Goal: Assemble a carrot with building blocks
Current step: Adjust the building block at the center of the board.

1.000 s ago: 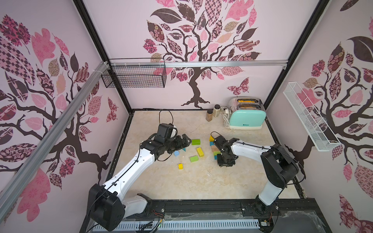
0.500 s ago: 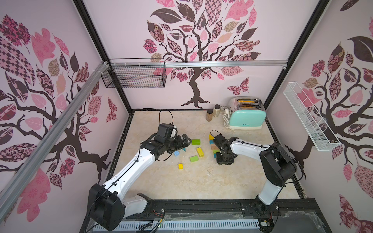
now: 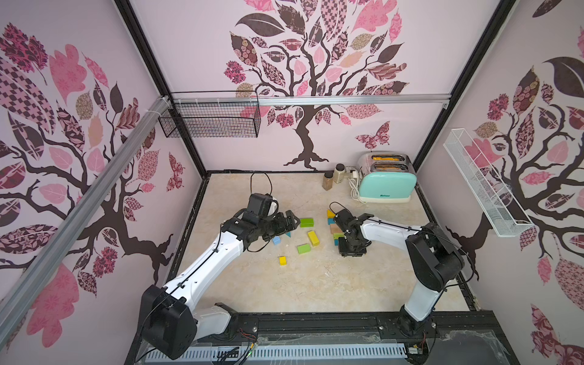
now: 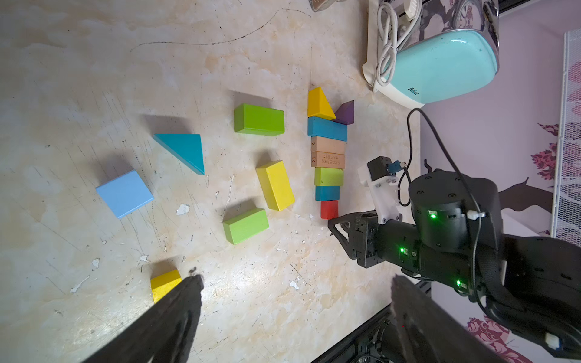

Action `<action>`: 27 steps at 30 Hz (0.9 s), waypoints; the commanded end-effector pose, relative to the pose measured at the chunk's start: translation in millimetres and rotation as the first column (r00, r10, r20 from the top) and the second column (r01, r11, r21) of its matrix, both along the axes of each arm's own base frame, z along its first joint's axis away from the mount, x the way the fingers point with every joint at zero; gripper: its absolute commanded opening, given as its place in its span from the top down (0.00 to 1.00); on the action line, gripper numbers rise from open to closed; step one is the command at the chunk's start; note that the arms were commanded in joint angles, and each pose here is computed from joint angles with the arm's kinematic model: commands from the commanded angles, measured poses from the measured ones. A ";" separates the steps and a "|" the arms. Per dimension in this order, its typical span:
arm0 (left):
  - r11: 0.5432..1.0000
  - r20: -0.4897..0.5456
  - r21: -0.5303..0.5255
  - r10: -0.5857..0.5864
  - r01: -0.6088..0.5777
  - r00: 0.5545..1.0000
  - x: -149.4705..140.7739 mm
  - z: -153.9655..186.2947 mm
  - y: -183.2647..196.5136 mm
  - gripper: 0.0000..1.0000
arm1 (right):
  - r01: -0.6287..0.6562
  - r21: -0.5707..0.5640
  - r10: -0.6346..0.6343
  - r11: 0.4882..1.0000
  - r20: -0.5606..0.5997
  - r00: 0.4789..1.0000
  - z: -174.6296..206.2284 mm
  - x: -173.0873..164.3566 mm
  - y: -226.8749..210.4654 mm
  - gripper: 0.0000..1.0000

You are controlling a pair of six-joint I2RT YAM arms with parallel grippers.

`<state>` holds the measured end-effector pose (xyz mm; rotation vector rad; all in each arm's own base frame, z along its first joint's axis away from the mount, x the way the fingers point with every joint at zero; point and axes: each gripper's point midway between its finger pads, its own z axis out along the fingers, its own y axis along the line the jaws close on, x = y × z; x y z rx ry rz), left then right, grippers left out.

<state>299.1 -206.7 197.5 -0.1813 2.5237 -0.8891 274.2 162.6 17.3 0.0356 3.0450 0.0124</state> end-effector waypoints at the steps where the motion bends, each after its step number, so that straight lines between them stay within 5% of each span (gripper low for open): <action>1: 1.000 0.012 -0.004 -0.013 0.013 1.000 4.6 0.8 -2.6 0.02 | -0.007 0.005 0.007 1.000 0.021 1.000 1.7 5.1 -0.8 0.61; 15: 1.000 0.030 -0.010 -0.016 0.016 0.999 8.7 7.8 -4.5 0.02 | -0.042 0.037 0.038 0.998 0.093 0.995 53.6 16.0 4.6 0.46; 21: 1.000 0.060 -0.014 -0.011 0.012 0.998 11.7 19.2 -4.1 0.02 | -0.022 0.065 0.008 0.998 0.208 0.978 102.2 63.2 2.5 0.44; 27: 1.000 0.065 -0.021 -0.009 0.011 0.998 10.4 20.5 -4.1 0.02 | 0.019 0.073 -0.037 0.997 0.246 0.969 112.6 118.7 -0.3 0.45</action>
